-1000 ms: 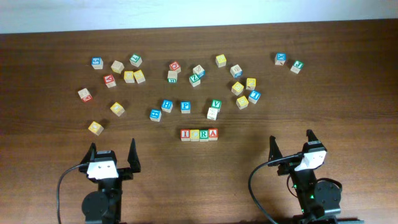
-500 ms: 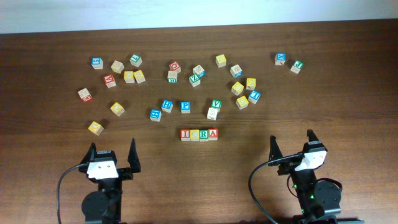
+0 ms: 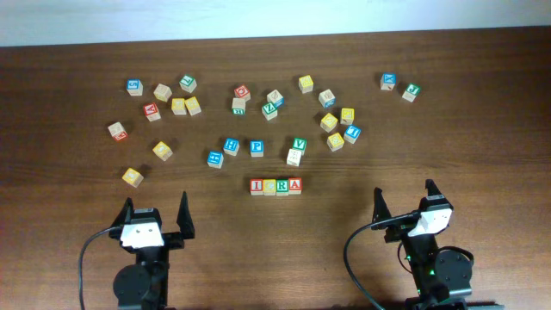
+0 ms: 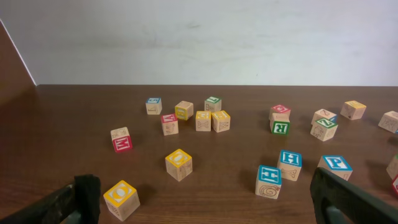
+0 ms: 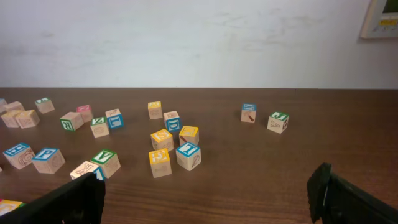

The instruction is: Spell out ICRA

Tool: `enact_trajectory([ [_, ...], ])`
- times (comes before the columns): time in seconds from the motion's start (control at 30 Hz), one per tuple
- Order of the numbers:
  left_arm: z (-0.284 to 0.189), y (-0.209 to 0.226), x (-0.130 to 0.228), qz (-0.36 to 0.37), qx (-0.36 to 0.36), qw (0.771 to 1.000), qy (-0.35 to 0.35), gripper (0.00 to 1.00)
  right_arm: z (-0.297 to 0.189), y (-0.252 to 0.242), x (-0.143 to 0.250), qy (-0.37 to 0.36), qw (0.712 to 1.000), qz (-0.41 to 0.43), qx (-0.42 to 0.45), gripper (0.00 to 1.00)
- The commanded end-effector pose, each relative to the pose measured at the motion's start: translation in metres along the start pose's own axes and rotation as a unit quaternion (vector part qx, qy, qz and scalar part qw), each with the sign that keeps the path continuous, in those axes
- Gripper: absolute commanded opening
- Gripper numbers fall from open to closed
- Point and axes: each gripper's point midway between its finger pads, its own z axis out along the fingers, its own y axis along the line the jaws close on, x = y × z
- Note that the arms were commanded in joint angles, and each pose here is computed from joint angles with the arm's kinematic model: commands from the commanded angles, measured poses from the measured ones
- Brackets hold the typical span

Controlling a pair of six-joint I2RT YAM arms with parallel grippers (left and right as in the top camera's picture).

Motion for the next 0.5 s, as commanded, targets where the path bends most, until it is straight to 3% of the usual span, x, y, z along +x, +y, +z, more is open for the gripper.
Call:
enact_trajectory([
  [0.0,-0.0003,0.0005,0.0001,-0.004,0.000,1.000,-0.002,0.99,-0.0002,-0.0034,0.0020,0.001,1.000,0.000,0.008,0.98],
  [0.47,-0.0003,0.0005,0.0001,-0.004,0.000,1.000,-0.002,0.99,-0.0002,-0.0034,0.0020,0.001,1.000,0.000,0.008,0.98],
])
